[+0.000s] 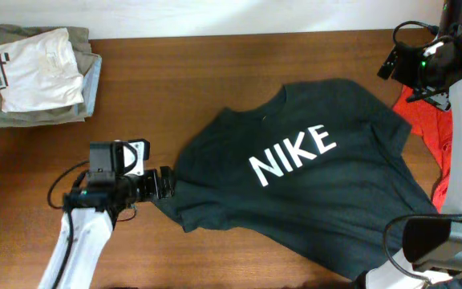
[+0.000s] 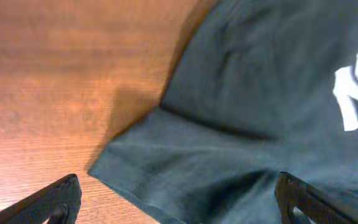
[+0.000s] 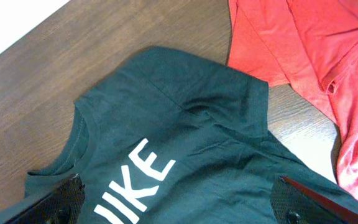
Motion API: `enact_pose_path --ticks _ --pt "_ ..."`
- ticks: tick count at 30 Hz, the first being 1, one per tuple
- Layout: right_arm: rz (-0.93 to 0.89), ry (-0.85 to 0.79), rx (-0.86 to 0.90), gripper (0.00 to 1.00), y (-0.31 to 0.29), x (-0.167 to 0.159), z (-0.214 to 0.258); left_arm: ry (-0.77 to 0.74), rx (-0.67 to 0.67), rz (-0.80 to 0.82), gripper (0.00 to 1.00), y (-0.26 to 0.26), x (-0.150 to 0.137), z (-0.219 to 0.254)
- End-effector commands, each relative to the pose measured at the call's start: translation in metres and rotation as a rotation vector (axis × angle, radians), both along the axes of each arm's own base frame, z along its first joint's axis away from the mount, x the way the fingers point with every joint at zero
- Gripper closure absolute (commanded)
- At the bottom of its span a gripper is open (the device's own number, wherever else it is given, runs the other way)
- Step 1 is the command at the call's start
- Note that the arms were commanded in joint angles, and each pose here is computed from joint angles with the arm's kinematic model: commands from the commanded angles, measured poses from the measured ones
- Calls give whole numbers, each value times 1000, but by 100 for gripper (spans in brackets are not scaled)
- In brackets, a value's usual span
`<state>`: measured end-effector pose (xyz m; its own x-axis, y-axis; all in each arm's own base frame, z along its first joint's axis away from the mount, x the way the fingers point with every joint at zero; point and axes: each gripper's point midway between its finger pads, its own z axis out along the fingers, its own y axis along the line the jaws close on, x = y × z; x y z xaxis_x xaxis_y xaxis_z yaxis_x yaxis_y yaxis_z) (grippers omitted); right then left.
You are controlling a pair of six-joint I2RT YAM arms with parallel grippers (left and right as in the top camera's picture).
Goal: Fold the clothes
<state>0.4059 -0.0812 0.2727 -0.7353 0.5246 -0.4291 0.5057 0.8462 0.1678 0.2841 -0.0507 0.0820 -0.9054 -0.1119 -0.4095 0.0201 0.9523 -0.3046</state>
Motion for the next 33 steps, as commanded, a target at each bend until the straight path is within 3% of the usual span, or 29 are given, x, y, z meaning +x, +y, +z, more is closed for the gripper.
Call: enact_pose_path --ticks 1,3,5,6,8,10,13,18,20,21,22,23,28,31,33 --pt "0 -9 -20 1 -3 0 4 257 61 92 1 16 -16 -63" --pt "0 -9 -20 1 -3 0 4 326 105 105 1 23 -20 -85" --pt "0 -9 -20 1 -3 0 4 343 113 133 9 24 -20 -92" --pt "0 -9 -20 1 -3 0 4 342 126 140 19 27 -19 -93" --pt "0 -9 -20 1 -3 0 4 341 126 140 23 27 -19 -93" --pt "0 -9 -20 1 -3 0 4 328 131 134 23 26 -16 -92" --pt "0 -9 -20 1 -3 0 4 327 259 123 23 24 -18 -90" --pt "0 -9 -21 1 -3 0 4 382 267 118 30 23 -23 -103" --pt "0 -9 -20 1 -3 0 4 416 273 114 49 23 -24 -112" --pt "0 -9 -20 1 -3 0 4 428 275 113 76 23 -23 -110" --pt "0 -9 -20 2 -3 0 4 432 276 113 92 23 -21 -106" --pt "0 -9 -20 1 -3 0 4 431 276 113 97 23 -15 -99" --pt "0 -9 -20 1 -3 0 4 387 259 153 99 25 14 -70" --pt "28 -48 33 1 7 8 8 350 200 387 99 85 38 -53" --pt "91 -72 143 1 29 11 10 344 157 544 99 135 37 -46"
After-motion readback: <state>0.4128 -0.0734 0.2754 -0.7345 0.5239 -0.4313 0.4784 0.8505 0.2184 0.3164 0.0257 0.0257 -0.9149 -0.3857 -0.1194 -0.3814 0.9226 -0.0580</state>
